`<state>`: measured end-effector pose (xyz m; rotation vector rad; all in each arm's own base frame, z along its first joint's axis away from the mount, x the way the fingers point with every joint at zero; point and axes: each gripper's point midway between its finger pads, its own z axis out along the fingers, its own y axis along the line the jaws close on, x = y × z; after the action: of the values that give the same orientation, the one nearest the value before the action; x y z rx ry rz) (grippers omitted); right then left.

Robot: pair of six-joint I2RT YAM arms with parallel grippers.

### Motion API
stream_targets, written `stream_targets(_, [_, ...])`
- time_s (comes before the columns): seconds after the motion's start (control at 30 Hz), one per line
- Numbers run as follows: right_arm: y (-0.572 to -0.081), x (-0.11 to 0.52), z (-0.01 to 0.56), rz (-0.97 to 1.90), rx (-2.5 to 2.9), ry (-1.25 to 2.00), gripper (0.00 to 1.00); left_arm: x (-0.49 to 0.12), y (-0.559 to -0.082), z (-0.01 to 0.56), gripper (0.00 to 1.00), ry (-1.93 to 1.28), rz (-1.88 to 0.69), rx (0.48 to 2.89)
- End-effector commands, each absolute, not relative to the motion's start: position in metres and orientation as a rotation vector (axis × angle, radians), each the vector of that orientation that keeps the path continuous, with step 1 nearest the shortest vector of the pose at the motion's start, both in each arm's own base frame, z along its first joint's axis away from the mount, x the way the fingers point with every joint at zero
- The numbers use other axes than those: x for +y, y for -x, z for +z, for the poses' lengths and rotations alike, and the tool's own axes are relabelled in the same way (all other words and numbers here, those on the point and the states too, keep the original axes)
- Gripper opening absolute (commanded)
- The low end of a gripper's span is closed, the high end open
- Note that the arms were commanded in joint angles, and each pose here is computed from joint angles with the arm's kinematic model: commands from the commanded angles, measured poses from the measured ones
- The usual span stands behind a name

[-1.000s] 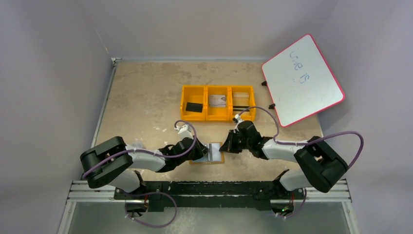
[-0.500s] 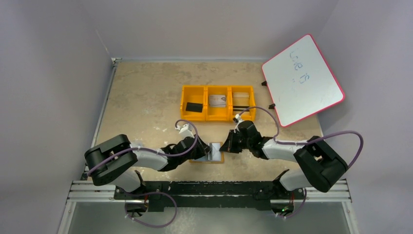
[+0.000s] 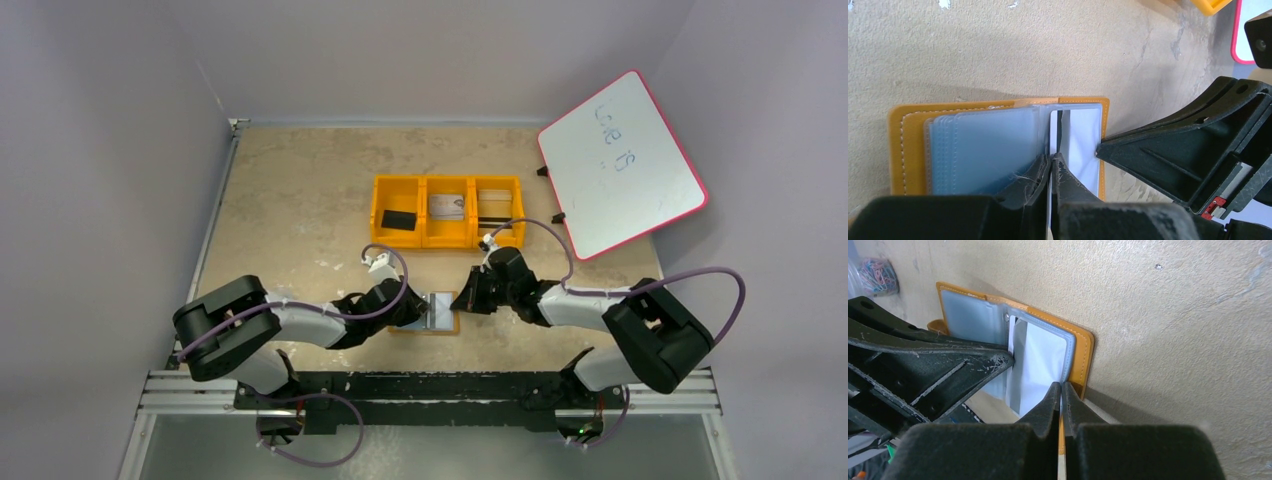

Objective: Take the credit cards out of the card holder

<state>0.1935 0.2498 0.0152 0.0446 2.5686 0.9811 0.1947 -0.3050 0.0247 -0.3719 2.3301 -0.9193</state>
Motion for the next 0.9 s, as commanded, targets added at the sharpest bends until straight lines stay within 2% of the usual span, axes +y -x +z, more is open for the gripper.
stream_targets(0.0, [-0.175,0.233,-0.013,0.853,2.692,-0.044,0.00,-0.325,-0.190,0.041,0.00,0.319,-1.053,2.304])
stream_targets(0.43, [-0.177,0.222,-0.013,0.782,2.693,-0.121,0.00,-0.295,-0.195,0.041,0.00,0.294,-0.874,2.299])
stream_targets(0.87, [-0.178,0.223,-0.012,0.781,2.688,-0.130,0.00,-0.287,-0.192,0.040,0.00,0.282,-0.850,2.303])
